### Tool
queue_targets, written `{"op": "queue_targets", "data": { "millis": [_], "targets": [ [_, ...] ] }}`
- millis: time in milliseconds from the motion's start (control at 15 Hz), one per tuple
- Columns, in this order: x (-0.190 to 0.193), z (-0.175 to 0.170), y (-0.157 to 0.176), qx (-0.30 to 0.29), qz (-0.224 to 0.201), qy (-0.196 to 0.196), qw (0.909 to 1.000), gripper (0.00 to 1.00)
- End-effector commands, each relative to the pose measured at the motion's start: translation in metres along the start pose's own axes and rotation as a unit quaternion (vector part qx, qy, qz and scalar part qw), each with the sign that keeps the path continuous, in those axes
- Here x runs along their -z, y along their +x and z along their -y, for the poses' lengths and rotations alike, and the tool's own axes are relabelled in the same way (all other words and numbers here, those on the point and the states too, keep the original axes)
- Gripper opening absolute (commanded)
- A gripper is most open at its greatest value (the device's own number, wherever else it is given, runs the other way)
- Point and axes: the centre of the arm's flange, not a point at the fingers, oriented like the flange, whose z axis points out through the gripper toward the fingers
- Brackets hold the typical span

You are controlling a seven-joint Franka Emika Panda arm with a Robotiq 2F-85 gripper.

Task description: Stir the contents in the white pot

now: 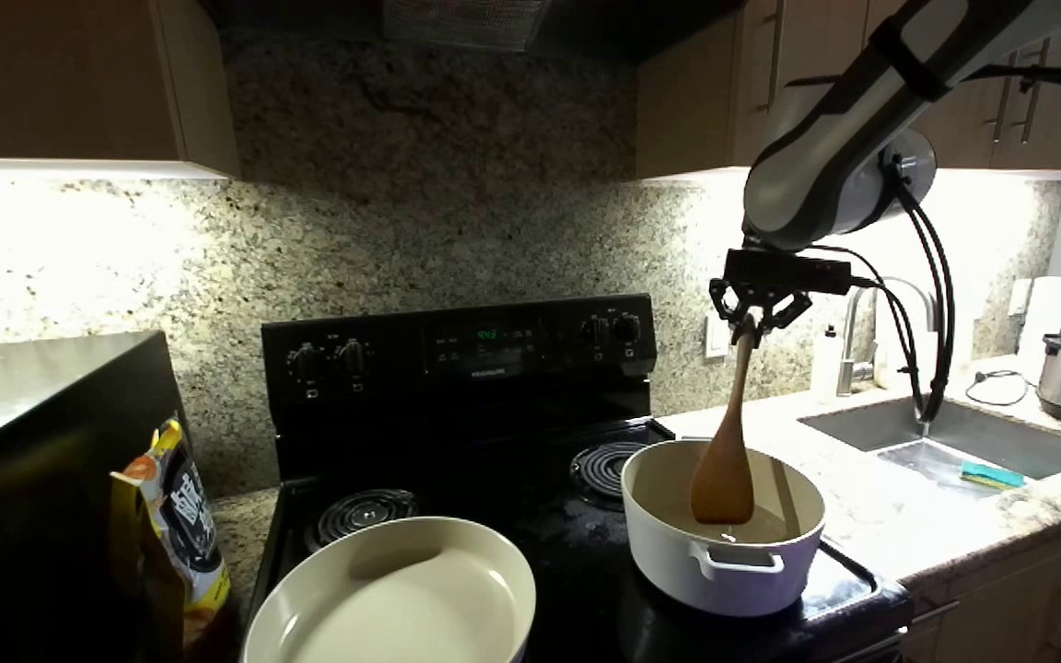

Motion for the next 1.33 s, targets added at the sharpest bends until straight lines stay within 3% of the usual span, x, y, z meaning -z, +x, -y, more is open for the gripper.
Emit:
{"op": "queue_targets", "data": {
  "millis": [0, 733, 1267],
  "targets": [
    [-0.023, 0.003, -0.015, 0.001, -0.03, 0.015, 0.9994, 0.07],
    [-0.048, 0.032, -0.028, 0.033, -0.039, 0.037, 0.998, 0.07],
    [-0.066, 0.033, -0.044, 0.068, 0.022, 0.013, 0.9974, 0.07]
  ]
}}
